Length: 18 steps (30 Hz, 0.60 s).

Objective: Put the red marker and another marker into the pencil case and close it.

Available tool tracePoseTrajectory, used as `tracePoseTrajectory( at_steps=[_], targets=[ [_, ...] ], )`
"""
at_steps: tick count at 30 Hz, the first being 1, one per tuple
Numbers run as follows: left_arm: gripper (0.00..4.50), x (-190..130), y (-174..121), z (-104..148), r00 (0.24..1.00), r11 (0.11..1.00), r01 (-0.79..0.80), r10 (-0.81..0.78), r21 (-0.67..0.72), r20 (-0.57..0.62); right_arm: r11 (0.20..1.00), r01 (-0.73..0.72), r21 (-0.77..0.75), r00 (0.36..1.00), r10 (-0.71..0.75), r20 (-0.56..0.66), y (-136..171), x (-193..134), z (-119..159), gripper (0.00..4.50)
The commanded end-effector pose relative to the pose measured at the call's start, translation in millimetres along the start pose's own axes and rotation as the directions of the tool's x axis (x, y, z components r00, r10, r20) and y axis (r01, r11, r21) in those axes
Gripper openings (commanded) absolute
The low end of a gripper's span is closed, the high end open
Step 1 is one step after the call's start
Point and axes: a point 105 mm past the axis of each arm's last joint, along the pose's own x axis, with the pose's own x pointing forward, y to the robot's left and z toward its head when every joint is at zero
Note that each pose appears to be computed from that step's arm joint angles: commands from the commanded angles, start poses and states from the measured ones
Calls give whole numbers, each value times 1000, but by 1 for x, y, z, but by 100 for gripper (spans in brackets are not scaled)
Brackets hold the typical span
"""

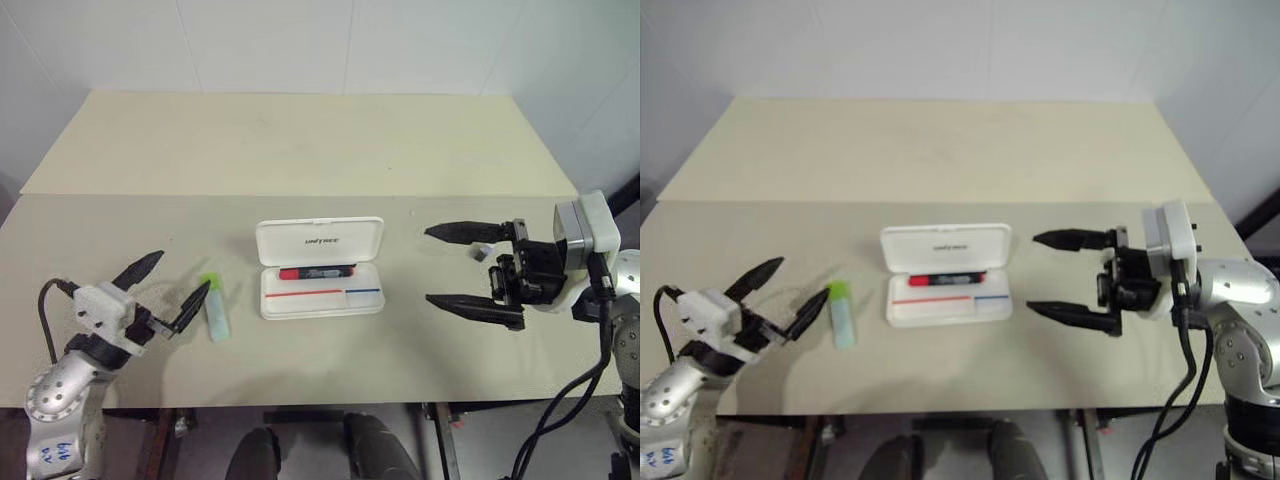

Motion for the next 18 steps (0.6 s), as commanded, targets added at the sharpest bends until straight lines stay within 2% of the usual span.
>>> tracePoseTrajectory(
  at_steps=[1,7,11,18],
  targets=[
    [450,8,-13,1,999,999,-32,32,-7,-9,999,7,-40,1000,-7,19,-2,6,6,448],
    [450,11,-25,-15,985,987,-140,131,-79,-116,999,22,-41,1000,-22,2,-3,8,1,448],
    [450,8,-38,-14,967,967,-214,190,-139,-171,999,26,-38,1000,-27,-7,-3,7,-1,448],
    [450,4,-50,-22,906,919,-353,288,-177,-311,999,20,-32,1000,-20,-16,-6,10,-4,448]
  ],
)
